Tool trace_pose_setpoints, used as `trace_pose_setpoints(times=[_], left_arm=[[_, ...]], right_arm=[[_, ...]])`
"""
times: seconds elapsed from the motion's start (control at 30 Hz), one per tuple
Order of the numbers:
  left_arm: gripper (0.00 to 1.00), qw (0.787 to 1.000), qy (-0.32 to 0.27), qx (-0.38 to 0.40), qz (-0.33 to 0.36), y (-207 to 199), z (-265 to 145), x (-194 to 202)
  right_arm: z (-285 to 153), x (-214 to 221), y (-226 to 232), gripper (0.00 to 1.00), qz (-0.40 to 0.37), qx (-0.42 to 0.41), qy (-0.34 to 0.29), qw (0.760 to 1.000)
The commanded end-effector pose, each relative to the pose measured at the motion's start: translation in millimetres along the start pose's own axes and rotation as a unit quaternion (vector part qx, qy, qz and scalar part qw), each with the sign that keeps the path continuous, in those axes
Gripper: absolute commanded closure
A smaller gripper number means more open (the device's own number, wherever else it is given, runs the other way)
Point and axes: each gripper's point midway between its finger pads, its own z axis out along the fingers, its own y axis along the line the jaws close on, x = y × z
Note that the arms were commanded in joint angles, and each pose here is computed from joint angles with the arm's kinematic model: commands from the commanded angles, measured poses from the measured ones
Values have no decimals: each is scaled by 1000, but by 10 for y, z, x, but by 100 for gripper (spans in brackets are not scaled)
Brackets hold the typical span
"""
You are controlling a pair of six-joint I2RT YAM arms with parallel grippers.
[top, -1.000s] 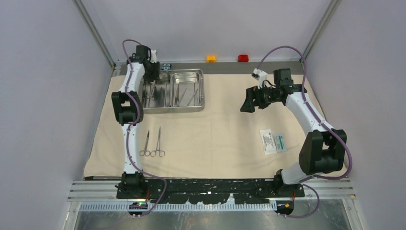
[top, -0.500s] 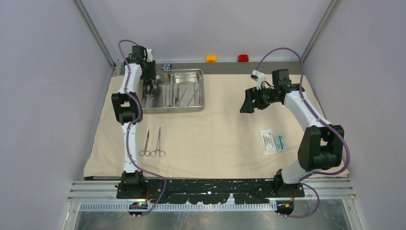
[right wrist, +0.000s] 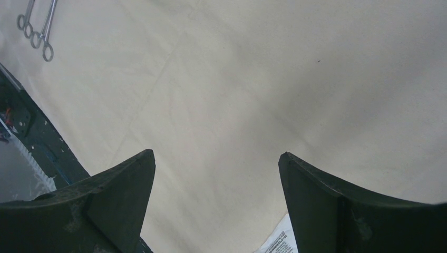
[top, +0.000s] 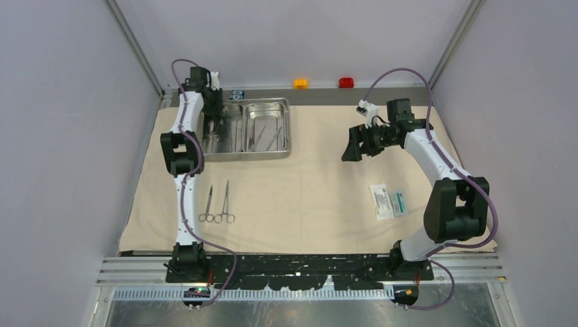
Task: Open and lay out the surgical kit
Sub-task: Pick up the medical item from the container.
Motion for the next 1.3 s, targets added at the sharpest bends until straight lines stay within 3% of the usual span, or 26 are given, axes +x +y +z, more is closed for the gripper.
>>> trace_pose_setpoints(times=[0.0, 0.3, 0.63, 0.93, 1.27], left_arm=[[69, 1000, 11, -18, 21, 135, 89, 75], [76, 999, 30, -20, 28, 160, 183, 205], [97, 1000, 2, 5, 13, 30, 44, 11], [100, 996, -83, 24, -29, -175, -614, -596], [100, 992, -122, 9, -21, -280, -1317, -834]], right_arm=[[-77, -155, 8, 9, -25, 4, -17, 1000], [-76, -158, 11, 9, -25, 4, -17, 1000], [-83, -159, 11, 9, -27, 5, -17, 999], [-91, -164, 19, 9, -27, 4, -19, 999], [-96, -162, 37, 9, -28, 2, -19, 999]])
